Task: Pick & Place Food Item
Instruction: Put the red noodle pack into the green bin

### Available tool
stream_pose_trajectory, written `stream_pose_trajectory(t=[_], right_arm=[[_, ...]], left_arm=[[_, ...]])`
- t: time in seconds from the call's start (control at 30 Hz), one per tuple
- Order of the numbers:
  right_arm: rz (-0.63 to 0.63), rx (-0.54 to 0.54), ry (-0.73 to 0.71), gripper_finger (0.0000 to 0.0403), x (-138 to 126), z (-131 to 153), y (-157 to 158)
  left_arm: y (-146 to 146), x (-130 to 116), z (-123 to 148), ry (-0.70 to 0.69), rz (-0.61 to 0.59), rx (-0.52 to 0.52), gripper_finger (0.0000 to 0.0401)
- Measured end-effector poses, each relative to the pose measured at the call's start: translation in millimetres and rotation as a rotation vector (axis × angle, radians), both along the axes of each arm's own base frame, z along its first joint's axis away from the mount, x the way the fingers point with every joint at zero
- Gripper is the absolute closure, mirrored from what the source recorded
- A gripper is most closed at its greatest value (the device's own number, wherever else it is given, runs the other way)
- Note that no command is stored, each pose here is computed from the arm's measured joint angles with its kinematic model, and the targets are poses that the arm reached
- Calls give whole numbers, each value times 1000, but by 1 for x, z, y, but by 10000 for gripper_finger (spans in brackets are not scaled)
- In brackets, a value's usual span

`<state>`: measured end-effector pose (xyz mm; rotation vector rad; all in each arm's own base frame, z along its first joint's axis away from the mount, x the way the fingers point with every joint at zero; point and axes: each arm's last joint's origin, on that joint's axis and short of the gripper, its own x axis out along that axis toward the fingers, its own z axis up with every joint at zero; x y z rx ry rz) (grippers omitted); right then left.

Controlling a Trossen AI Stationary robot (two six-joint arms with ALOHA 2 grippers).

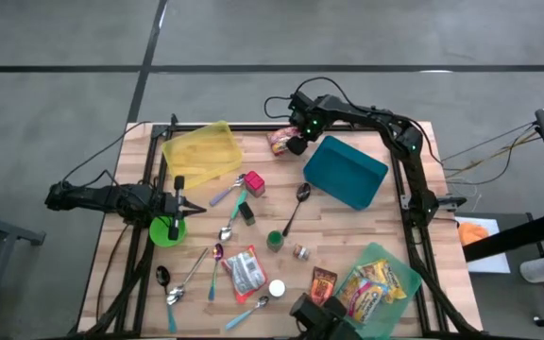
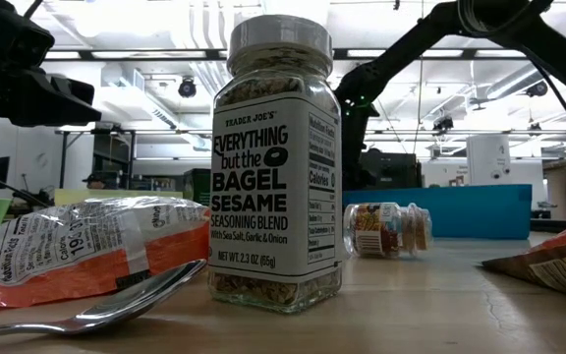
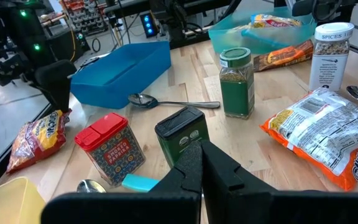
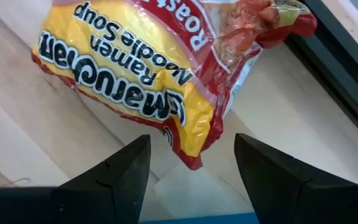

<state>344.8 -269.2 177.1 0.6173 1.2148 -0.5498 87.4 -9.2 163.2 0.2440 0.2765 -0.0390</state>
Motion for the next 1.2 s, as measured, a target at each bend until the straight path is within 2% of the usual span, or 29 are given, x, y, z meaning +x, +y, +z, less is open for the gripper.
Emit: stream_pose_trajectory(t=[0.3, 0.43, 0.77, 1.0, 1.2], right_arm=[[30, 29, -52, 172, 5, 1, 3], [3, 7, -28, 172, 5, 0, 3], [-10, 29, -2, 172, 1, -10, 7], [-15, -1, -44, 172, 4, -11, 4], [-16, -2, -47, 201, 4, -10, 4]], left_arm=[[0, 0, 0, 0, 0, 0, 401], [0, 0, 0, 0, 0, 0, 401], [0, 0, 0, 0, 0, 0, 401], [0, 0, 0, 0, 0, 0, 401], [0, 0, 0, 0, 0, 0, 401]])
